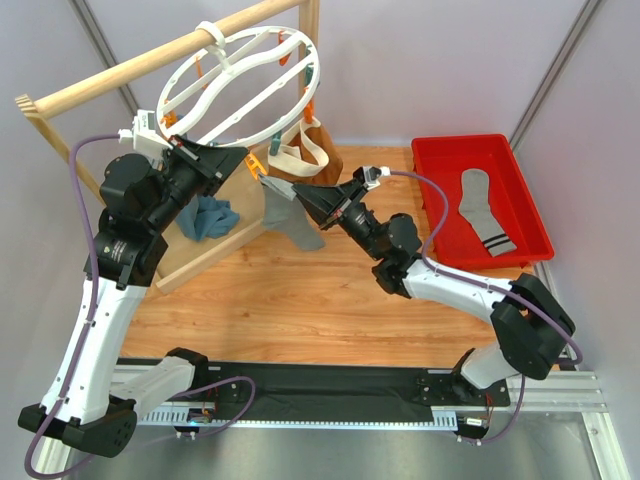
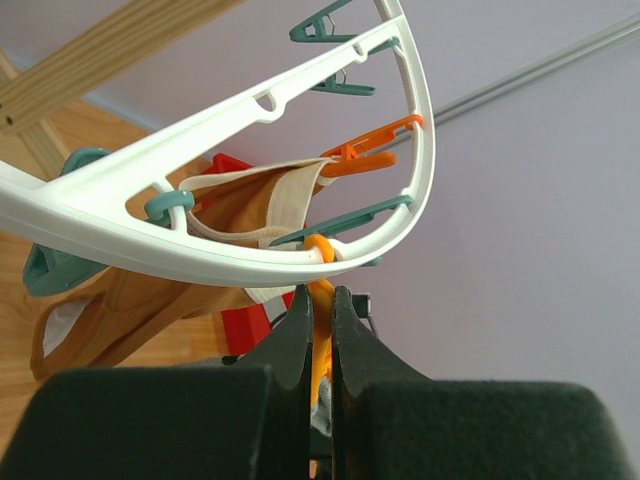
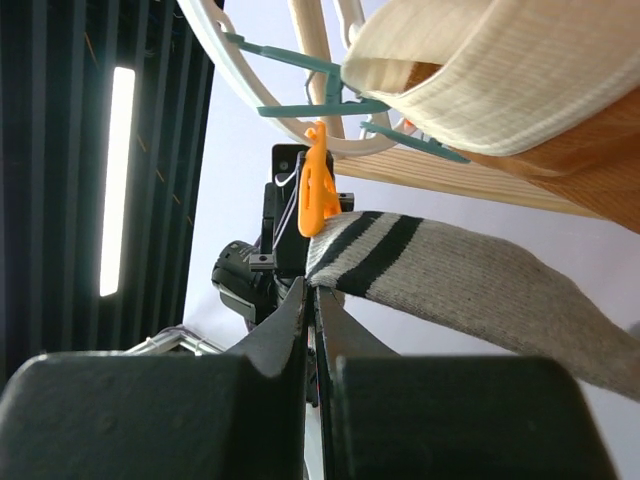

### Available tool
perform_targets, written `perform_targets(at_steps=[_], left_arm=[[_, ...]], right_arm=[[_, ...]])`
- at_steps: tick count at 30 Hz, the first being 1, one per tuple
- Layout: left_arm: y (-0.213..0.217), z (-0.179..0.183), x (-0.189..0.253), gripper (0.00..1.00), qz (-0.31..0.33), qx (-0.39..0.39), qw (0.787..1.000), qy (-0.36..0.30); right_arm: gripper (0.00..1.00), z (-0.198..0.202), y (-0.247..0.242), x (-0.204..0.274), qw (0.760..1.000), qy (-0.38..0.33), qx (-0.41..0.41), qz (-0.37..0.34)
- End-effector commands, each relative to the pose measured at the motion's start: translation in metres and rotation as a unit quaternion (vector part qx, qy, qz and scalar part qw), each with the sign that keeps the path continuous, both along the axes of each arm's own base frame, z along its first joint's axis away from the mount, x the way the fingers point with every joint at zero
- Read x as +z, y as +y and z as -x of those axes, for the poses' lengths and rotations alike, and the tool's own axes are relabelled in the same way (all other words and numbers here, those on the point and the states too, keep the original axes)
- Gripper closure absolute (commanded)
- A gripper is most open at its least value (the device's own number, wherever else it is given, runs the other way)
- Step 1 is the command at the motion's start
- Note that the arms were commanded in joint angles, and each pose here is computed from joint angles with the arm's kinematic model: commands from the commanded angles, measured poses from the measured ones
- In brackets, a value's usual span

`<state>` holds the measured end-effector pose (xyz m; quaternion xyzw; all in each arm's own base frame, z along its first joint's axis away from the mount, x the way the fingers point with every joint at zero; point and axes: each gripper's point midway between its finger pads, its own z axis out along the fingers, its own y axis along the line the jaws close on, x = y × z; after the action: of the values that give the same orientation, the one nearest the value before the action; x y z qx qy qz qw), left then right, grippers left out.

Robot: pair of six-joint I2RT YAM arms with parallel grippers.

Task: Clip the socks to the hanger
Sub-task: Clamp the sock onto the hanger.

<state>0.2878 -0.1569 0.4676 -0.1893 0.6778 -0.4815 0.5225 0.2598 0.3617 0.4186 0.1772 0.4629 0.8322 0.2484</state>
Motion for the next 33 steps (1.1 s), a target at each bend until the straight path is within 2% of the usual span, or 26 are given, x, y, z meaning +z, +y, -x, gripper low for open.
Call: perform_targets(at_steps=[1, 19, 21, 22, 25, 28, 31, 33], left_arm=[[-0.013, 0.018, -0.005, 1.0, -0.006, -0.05, 0.999, 0.006], [-0.011, 0.02, -0.004, 1.0, -0.012, -0.047, 0.999, 0.0], [-0.01, 0.021, -0.004, 0.92, -0.013, -0.045, 0.999, -0.002], [-0.01, 0.022, -0.004, 0.82, -0.014, -0.045, 0.999, -0.003], [-0.007, 0.023, -0.004, 0.63, -0.021, -0.038, 0.999, -0.006], [-0.002, 0.025, -0.002, 0.51, -0.032, -0.028, 0.999, -0.01], [0.002, 0.027, -0.001, 0.4, -0.043, -0.021, 0.999, -0.013], [0.005, 0.029, -0.002, 0.35, -0.053, -0.016, 0.998, -0.013]], right_arm=[[1.0, 0.009, -0.006, 0.031, 0.998, -0.027, 0.009, -0.054], [1.0, 0.016, 0.007, 0.033, 0.998, -0.042, 0.031, -0.047], [1.0, 0.014, 0.01, 0.032, 0.997, -0.041, 0.035, -0.047], [1.0, 0.014, 0.012, 0.032, 0.997, -0.042, 0.039, -0.046], [1.0, 0.011, 0.02, 0.031, 0.997, -0.039, 0.051, -0.044], [0.99, 0.008, 0.026, 0.027, 0.997, -0.033, 0.057, -0.04], [0.88, 0.006, 0.028, 0.025, 0.997, -0.03, 0.058, -0.037], [0.7, 0.004, 0.031, 0.022, 0.997, -0.026, 0.06, -0.029]])
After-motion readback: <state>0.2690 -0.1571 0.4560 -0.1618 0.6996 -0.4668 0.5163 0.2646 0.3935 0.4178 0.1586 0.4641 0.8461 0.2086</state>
